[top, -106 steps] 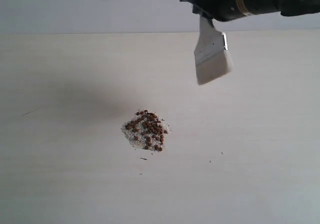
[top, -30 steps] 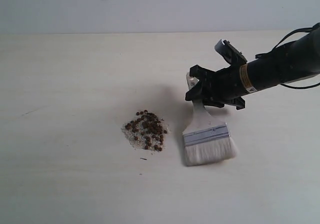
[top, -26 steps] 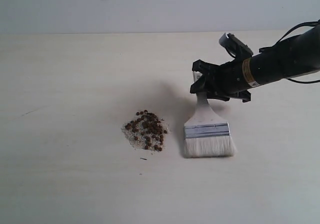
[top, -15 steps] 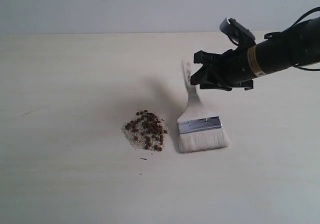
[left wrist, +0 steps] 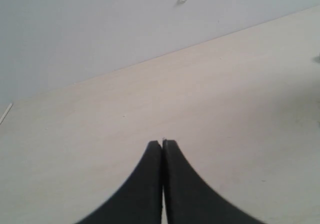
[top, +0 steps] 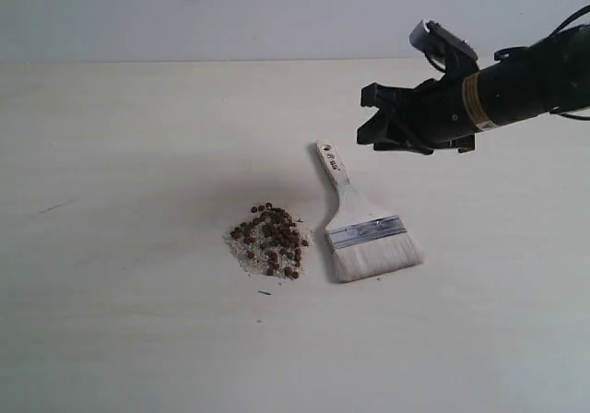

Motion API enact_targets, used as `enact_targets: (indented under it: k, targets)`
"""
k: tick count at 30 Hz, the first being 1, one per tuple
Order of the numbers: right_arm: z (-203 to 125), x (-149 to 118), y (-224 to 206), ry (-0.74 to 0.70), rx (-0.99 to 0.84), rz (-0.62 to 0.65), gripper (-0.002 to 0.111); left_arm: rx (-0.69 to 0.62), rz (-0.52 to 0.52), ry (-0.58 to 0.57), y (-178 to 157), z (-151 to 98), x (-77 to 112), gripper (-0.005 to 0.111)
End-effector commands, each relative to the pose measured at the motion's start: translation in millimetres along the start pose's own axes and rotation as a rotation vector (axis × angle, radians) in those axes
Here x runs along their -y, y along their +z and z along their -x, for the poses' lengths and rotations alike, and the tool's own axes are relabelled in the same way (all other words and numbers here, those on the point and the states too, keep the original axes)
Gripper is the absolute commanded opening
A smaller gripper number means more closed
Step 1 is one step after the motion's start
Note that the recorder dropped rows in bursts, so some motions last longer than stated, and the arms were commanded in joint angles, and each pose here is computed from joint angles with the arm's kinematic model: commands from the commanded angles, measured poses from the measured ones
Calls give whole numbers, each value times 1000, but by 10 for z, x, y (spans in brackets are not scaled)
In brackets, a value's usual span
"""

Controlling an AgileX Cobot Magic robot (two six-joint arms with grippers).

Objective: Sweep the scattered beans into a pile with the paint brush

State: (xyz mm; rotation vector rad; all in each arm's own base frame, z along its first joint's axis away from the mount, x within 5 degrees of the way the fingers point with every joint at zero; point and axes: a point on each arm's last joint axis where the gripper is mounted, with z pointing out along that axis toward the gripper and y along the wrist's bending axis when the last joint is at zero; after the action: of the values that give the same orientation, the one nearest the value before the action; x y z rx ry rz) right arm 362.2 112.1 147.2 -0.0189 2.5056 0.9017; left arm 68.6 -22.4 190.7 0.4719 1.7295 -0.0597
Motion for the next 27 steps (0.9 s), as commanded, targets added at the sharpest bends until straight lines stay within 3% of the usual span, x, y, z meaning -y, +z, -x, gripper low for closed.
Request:
enact_targets:
  k: [1, 2, 8, 15, 21, 27]
  targets:
    - [151, -189, -277, -47, 105, -10, 9, 7, 4, -5, -3, 5, -3, 0]
    - [175, -237, -354, -58, 131, -12, -1, 7, 4, -5, -3, 5, -3, 0]
    - [101, -354, -895, -89, 320, -150, 0, 7, 4, -5, -3, 5, -3, 0]
    - [-418, -259, -1642, -76, 580, -414, 0, 7, 4, -5, -3, 5, -3, 0]
    - [-897, -386, -2032, -117, 672, -327, 0, 7, 4, -5, -3, 5, -3, 0]
    - [-1080, -603, -2388, -181, 810, -215, 0, 7, 4, -5, -3, 5, -3, 0]
